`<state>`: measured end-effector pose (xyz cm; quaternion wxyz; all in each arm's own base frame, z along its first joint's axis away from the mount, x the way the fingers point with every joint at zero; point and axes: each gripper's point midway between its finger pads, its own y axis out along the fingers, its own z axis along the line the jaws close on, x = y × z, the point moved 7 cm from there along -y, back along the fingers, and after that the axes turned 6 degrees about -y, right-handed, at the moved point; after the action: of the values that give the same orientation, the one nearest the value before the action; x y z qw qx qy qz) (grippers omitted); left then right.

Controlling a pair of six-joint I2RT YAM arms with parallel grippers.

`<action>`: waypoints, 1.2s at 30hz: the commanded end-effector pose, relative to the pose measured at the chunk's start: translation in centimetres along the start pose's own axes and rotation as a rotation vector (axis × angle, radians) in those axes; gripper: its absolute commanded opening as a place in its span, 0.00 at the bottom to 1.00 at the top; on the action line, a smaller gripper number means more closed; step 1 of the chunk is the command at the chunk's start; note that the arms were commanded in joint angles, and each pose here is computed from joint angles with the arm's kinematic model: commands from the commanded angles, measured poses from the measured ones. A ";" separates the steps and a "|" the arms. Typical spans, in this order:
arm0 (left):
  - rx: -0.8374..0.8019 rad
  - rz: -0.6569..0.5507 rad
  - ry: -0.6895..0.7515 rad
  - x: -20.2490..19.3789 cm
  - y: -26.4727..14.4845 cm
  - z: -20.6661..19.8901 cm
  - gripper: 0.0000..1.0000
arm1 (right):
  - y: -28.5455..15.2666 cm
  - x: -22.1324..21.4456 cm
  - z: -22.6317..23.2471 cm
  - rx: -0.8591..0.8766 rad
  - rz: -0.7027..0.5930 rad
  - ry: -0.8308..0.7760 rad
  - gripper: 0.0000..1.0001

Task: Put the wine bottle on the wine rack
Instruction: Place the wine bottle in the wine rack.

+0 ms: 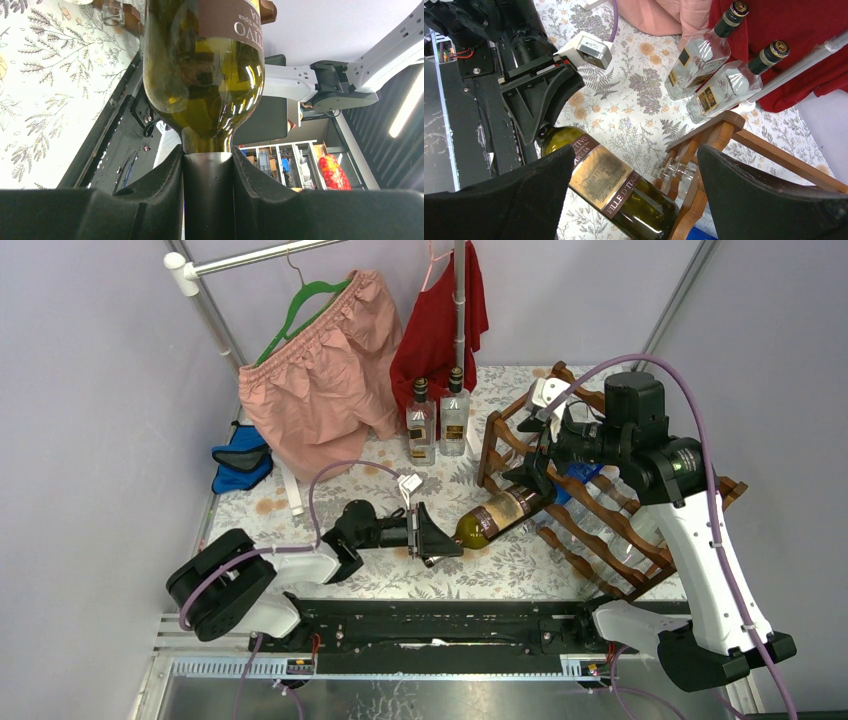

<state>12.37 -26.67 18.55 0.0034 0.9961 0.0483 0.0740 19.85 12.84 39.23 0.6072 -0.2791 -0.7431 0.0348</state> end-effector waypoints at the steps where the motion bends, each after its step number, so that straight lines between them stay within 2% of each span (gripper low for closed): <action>1: -0.210 -0.024 0.200 0.9 0.8 -4.2 0.00 | -0.4 0.7 0.2 0.007 -0.047 -0.013 1.00; 21: -0.209 -0.063 0.227 3.3 4.1 -3.1 0.00 | -0.3 0.5 0.3 0.010 -0.047 -0.010 1.00; 36: -0.218 -0.112 0.258 5.9 8.3 -1.9 0.00 | -0.2 0.3 0.2 0.015 -0.044 -0.002 1.00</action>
<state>17.27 -33.02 16.45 0.0038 0.9931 0.0602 0.1006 19.75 12.88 38.76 0.6150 -0.2713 -0.7393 0.0392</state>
